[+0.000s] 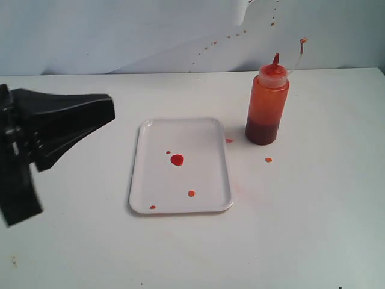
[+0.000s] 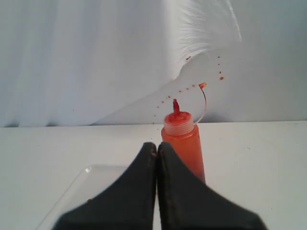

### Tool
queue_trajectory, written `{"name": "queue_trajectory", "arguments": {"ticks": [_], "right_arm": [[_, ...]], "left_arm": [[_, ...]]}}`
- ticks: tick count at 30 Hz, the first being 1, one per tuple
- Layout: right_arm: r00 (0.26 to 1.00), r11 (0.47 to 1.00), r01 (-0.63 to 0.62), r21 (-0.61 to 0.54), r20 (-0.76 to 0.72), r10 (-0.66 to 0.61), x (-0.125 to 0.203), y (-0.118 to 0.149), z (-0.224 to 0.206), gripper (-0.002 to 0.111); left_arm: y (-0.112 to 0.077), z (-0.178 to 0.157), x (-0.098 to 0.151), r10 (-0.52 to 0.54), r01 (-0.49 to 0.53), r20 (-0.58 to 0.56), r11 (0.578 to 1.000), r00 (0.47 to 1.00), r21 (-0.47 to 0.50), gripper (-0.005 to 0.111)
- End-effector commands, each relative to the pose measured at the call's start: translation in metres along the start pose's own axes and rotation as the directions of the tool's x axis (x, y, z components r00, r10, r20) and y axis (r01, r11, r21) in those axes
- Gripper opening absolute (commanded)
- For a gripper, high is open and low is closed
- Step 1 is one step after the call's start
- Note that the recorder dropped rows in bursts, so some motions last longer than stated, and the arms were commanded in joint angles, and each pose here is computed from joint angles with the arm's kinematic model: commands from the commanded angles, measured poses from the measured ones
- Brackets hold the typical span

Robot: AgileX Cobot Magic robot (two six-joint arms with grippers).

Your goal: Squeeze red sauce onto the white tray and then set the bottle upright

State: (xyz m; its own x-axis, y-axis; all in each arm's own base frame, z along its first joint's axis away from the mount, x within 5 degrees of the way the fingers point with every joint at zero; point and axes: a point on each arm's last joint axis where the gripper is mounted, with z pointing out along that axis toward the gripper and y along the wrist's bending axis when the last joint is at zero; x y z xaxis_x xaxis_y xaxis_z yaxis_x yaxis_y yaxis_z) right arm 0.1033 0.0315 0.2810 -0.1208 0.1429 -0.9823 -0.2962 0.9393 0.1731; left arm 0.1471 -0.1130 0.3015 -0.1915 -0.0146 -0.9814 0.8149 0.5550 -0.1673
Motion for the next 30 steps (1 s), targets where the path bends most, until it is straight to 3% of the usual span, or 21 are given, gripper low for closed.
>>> {"name": "queue_trajectory", "arguments": {"ticks": [1, 11, 14, 17, 19, 23, 26, 30], "right_arm": [[1.0, 1.0, -0.013, 0.004, 0.026, 0.013, 0.0, 0.0, -0.005, 0.0], [1.0, 1.0, -0.013, 0.004, 0.026, 0.013, 0.0, 0.0, -0.005, 0.0], [1.0, 1.0, -0.013, 0.004, 0.026, 0.013, 0.0, 0.0, -0.005, 0.0], [1.0, 1.0, -0.013, 0.004, 0.026, 0.013, 0.0, 0.0, -0.005, 0.0], [1.0, 1.0, -0.013, 0.004, 0.026, 0.013, 0.0, 0.0, -0.005, 0.0], [1.0, 1.0, -0.013, 0.004, 0.026, 0.013, 0.0, 0.0, -0.005, 0.0], [1.0, 1.0, -0.013, 0.004, 0.026, 0.013, 0.0, 0.0, -0.005, 0.0], [1.0, 1.0, -0.013, 0.004, 0.026, 0.013, 0.0, 0.0, -0.005, 0.0]], "left_arm": [[-0.021, -0.029, 0.007, -0.008, 0.006, 0.073, 1.0, 0.997, 0.022, 0.0], [-0.054, -0.072, 0.001, 0.137, -0.152, 0.243, 0.987, 0.96, 0.042, 0.0], [-0.063, -0.086, -0.003, 0.298, -0.306, 0.303, 0.952, 0.905, -0.02, 0.0], [-0.071, -0.097, -0.005, 0.331, -0.343, 0.351, 0.939, 0.876, -0.029, 0.0], [-0.073, -0.105, -0.005, 0.386, -0.379, 0.366, 0.921, 0.847, -0.094, 0.0], [-0.075, -0.122, 0.007, 0.397, -0.341, 0.397, 0.917, 0.827, -0.207, 0.0], [-0.078, -0.133, 0.019, 0.456, -0.335, 0.421, 0.882, 0.784, -0.332, 0.0], [-0.073, -0.131, 0.022, 0.473, -0.314, 0.393, 0.859, 0.789, -0.403, 0.0]]}}
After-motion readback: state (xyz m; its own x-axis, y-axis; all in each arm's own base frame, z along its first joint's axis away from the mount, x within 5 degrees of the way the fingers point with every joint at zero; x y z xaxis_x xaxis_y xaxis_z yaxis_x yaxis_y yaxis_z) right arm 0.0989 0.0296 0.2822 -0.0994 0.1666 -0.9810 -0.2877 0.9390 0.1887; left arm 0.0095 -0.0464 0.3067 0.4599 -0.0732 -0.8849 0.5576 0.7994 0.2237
